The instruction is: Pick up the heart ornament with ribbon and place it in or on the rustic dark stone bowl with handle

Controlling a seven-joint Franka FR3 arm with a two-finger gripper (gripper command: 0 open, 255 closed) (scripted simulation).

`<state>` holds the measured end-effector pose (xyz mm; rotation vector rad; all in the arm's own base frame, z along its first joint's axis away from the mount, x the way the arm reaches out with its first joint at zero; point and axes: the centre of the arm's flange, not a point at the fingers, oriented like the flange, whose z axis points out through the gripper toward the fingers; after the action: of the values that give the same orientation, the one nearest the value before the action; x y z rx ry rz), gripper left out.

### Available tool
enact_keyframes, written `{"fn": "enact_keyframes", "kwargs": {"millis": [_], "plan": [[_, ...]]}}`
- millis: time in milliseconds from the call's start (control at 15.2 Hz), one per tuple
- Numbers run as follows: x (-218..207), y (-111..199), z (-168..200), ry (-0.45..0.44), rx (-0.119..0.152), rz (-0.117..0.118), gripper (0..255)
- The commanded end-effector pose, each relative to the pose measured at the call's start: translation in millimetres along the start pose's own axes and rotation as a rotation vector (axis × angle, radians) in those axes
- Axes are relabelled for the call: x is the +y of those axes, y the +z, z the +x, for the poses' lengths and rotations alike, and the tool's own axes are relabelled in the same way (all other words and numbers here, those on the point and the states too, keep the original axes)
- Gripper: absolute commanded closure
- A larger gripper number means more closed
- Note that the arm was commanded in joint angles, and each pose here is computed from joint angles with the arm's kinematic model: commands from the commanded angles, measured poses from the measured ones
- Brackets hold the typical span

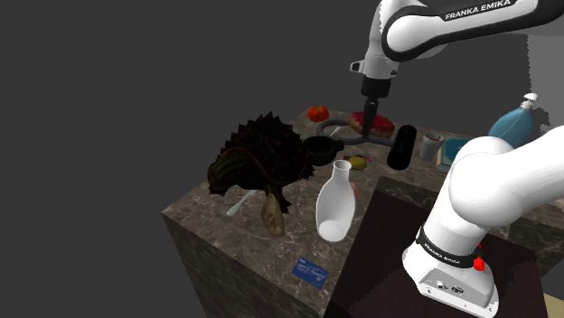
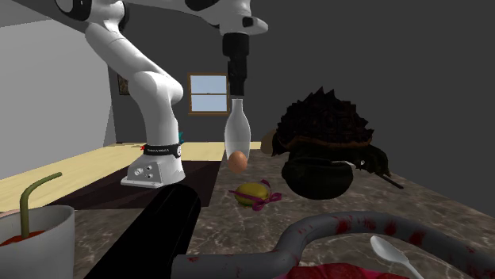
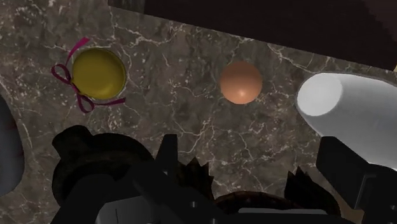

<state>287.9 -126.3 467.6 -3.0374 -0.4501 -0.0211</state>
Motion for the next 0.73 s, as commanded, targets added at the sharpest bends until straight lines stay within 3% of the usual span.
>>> {"fn": "enact_keyframes", "kwargs": {"millis": [0,660], "plan": [[17.7,21.3,-3.5,-0.051,-0.013,0.001,0],[107.5,115.9,-13.4,-0.281,-0.079,0.009,0]]}}
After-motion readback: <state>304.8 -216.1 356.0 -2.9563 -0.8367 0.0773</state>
